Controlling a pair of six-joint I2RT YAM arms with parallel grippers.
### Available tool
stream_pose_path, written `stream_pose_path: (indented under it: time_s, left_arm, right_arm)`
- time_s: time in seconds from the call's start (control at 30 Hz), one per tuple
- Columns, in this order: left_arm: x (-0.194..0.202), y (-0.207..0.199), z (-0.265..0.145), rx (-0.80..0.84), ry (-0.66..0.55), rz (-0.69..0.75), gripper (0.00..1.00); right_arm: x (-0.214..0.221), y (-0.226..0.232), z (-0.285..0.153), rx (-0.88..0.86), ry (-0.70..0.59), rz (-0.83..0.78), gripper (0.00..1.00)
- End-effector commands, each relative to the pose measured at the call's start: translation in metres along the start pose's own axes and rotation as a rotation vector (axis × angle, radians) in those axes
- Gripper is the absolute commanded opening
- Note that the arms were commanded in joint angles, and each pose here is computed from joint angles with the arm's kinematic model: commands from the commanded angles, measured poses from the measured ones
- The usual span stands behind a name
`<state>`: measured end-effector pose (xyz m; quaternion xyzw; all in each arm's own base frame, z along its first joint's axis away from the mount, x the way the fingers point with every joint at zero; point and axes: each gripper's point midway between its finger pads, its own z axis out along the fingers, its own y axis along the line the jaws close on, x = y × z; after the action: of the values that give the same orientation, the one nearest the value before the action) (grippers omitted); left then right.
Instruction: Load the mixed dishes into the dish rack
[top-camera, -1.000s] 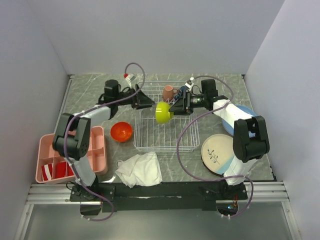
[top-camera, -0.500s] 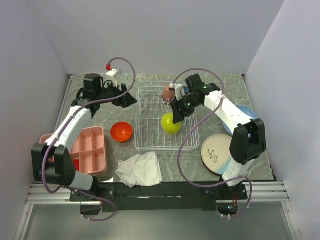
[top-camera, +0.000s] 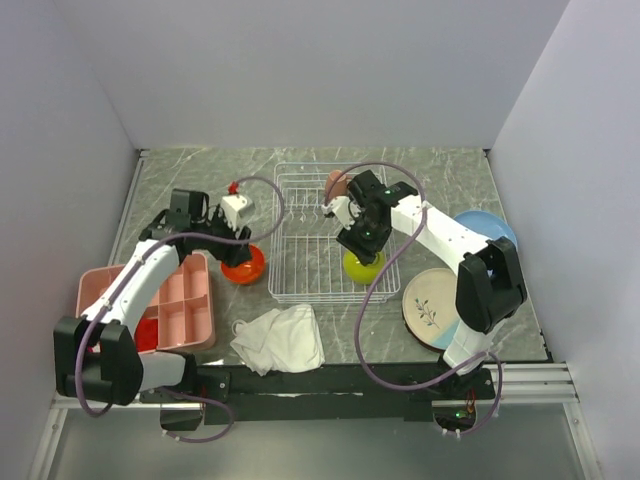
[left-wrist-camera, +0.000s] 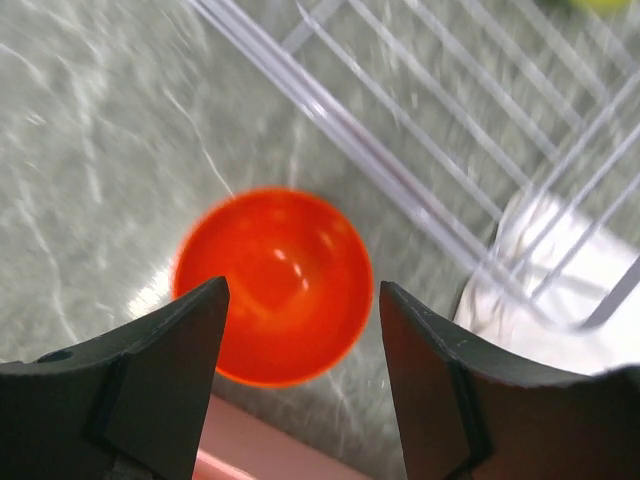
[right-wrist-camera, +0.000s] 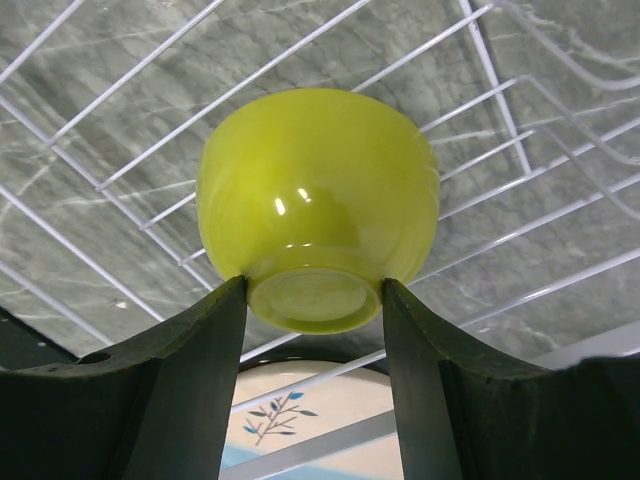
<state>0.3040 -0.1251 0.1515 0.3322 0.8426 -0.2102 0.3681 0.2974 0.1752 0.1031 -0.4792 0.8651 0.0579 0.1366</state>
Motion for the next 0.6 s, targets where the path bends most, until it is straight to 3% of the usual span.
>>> stream_pose_path:
  time_s: [0.0,0.1,0.17,0.33,0.57]
  left_arm:
    - [0.025,-0.015,-0.003,0.025,0.041,0.198,0.68]
    - [0.033,-0.023,0.001,0.052,0.055,0.242,0.69]
    - [0.035,-0.024,0.003,0.064,0.052,0.240,0.70]
    - [0.035,-0.024,0.016,0.086,0.053,0.273,0.70]
    - [0.049,-0.022,0.030,0.104,0.123,0.301,0.63]
  right_arm:
    - [-0.001,-0.018,-0.004,0.100,0.022,-0.061,0.49]
    - [-0.004,-0.015,0.001,0.088,0.024,-0.057,0.57]
    - [-0.003,-0.018,0.002,0.111,0.032,-0.047,0.71]
    - [-0.020,-0.011,-0.015,0.088,-0.048,-0.028,0.86]
    - [-0.054,-0.009,-0.047,0.097,-0.218,0.038,0.89]
